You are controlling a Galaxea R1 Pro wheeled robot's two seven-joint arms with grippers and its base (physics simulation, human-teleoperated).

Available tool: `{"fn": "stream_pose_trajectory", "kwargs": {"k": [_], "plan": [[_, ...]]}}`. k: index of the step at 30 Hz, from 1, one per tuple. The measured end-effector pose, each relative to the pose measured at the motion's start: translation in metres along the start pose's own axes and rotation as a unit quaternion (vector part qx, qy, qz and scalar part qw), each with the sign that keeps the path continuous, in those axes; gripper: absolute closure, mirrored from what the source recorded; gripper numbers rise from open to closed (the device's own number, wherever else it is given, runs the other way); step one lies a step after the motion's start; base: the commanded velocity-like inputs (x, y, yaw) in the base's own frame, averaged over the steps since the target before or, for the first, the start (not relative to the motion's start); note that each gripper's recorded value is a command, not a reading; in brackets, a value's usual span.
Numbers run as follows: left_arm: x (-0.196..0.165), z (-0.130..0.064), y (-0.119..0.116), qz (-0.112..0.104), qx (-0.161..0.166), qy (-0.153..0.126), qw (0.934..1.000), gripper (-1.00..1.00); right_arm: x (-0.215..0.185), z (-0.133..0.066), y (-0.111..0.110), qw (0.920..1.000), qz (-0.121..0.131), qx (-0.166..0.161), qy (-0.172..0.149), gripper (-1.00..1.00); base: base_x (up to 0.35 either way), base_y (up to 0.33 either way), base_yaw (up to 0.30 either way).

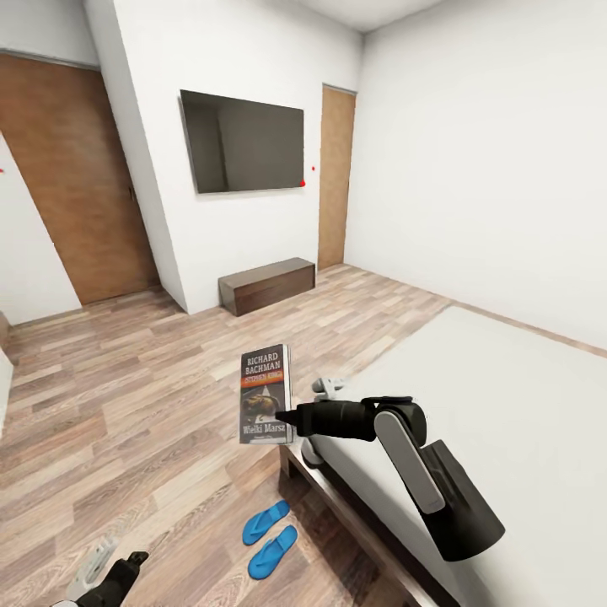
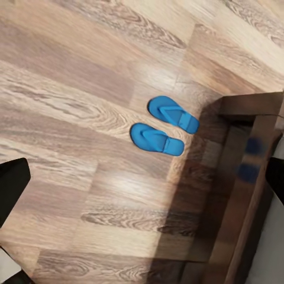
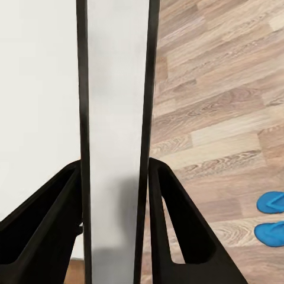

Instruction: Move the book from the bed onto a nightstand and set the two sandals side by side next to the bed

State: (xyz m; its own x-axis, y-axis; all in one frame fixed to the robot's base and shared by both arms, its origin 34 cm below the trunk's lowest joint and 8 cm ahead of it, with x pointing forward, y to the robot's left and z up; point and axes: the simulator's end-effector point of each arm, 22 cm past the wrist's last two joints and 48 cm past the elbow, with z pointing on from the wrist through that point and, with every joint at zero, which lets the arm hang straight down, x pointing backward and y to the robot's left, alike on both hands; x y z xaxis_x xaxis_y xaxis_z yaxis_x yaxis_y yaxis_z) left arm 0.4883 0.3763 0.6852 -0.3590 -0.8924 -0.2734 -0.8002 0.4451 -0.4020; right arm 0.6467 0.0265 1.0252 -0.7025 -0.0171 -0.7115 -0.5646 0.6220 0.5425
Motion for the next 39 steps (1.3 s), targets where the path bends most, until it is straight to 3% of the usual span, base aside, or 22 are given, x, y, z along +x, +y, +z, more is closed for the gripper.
{"fn": "stream_pose_trajectory", "kwargs": {"k": [25,27,32,39], "plan": [[0.047,0.005,-0.023,0.061,0.017,0.04,0.9972,-1.0,0.001,0.0,-0.003,1.0,-0.004,0.008,0.002,1.0,0.0,0.0,0.281],[0.053,0.005,-0.026,0.071,0.019,0.044,0.9963,-1.0,0.001,0.0,-0.004,1.0,-0.004,0.008,0.002,1.0,0.0,0.0,0.281],[0.078,0.011,-0.038,0.117,0.02,0.064,0.9908,-1.0,-0.002,-0.002,-0.003,0.9999,-0.006,0.009,-0.003,1.0,0.0,0.0,0.282],[0.094,0.019,-0.04,0.135,0.012,0.081,0.9875,-1.0,-0.01,-0.006,-0.009,0.9997,-0.005,0.013,-0.019,1.0,0.0,0.0,0.282]]}}
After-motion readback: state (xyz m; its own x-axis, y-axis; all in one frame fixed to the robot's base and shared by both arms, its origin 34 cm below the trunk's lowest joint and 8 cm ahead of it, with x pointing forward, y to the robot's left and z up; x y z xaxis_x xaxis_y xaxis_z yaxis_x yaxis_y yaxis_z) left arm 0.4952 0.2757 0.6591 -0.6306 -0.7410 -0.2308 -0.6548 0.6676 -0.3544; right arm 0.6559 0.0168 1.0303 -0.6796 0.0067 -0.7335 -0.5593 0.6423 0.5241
